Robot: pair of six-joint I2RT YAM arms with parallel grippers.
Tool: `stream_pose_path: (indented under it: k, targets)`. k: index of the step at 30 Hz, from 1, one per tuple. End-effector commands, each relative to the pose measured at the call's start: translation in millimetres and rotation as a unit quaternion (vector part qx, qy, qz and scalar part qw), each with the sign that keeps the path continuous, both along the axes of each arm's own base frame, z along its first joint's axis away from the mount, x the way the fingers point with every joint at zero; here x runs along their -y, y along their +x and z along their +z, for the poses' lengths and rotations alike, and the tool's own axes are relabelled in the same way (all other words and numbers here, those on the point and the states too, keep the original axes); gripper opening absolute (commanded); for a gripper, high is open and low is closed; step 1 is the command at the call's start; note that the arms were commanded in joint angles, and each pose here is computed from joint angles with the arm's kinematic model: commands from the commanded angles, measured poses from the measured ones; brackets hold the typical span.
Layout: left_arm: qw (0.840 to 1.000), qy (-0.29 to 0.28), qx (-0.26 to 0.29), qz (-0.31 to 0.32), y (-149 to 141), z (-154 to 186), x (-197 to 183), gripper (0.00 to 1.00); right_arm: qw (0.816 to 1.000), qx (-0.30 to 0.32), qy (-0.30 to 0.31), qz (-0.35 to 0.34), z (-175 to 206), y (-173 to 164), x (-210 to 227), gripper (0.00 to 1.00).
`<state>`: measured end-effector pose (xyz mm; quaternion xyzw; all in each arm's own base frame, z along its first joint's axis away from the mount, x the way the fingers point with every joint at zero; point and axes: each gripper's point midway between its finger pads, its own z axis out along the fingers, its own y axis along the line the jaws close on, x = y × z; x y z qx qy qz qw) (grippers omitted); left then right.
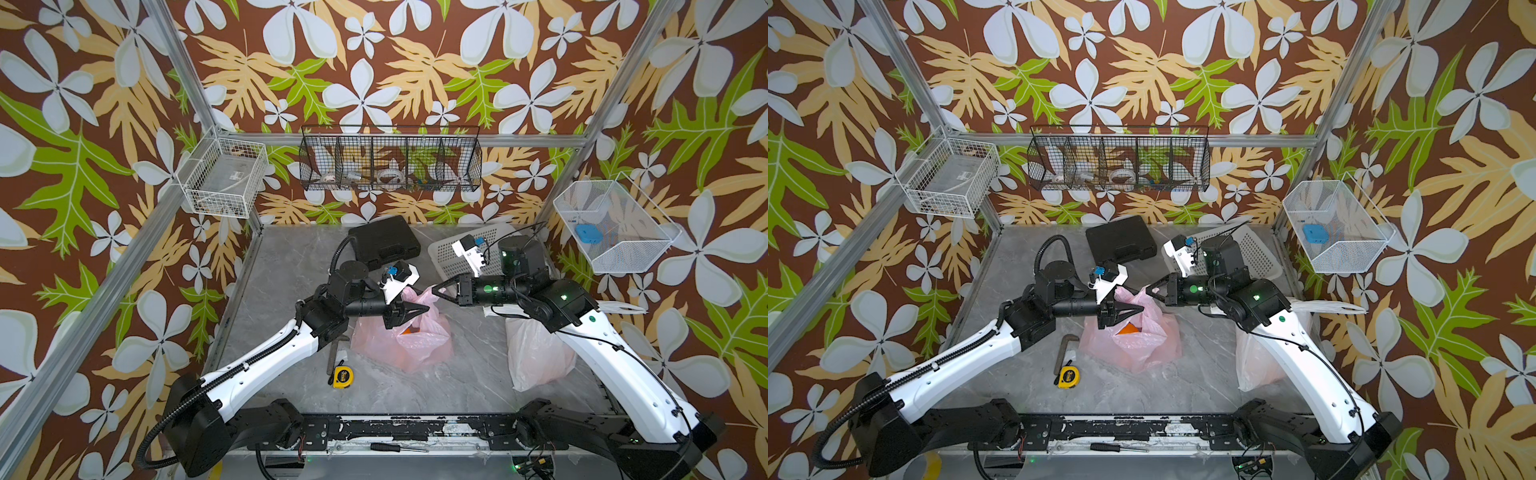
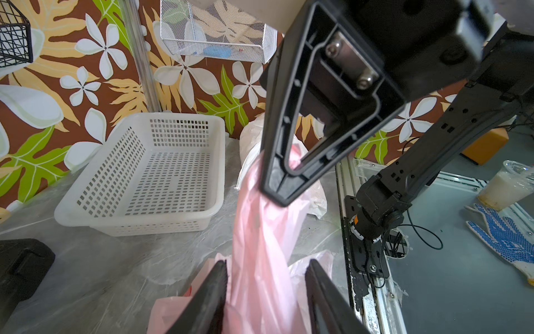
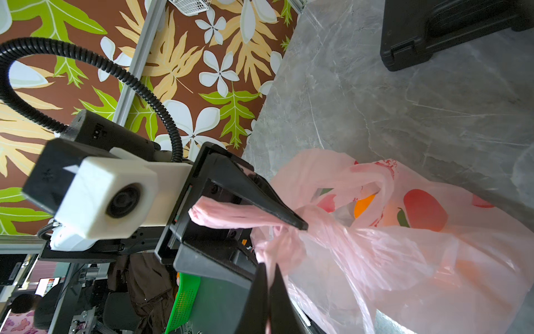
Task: Place the oranges into plastic bags & tie knots
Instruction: Tie the plastic bag at the center of the board.
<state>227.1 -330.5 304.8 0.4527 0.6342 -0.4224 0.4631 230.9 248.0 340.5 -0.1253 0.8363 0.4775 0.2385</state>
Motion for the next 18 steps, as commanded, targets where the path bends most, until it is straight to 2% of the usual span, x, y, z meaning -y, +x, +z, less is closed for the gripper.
stream_pose_path:
  k: [1, 7, 13, 16, 18]
  targets:
    - [1.000, 0.006, 0.010, 0.020, 6.5, 1.0, -2.8, 0.45, 1.000, 0.007, 0.004, 0.005, 1.3, 0.8, -1.7, 0.00]
    - [0.998, 0.011, 0.007, 0.057, 13.9, -1.0, -10.4, 0.45, 1.000, 0.007, -0.001, 0.002, -1.5, 1.0, -0.6, 0.00]
    - [0.998, 0.017, -0.002, 0.059, 12.6, -5.6, -12.4, 0.44, 1.000, 0.003, 0.002, 0.004, -4.5, 2.0, -2.4, 0.00]
    - [0.998, 0.019, -0.001, 0.055, 10.7, -5.5, -12.1, 0.41, 1.000, 0.004, 0.002, 0.004, -5.1, 2.7, -2.7, 0.00]
    - [0.999, 0.019, 0.000, 0.050, 9.2, -4.9, -11.9, 0.35, 1.000, 0.005, 0.003, 0.005, -4.8, 3.4, -3.1, 0.00]
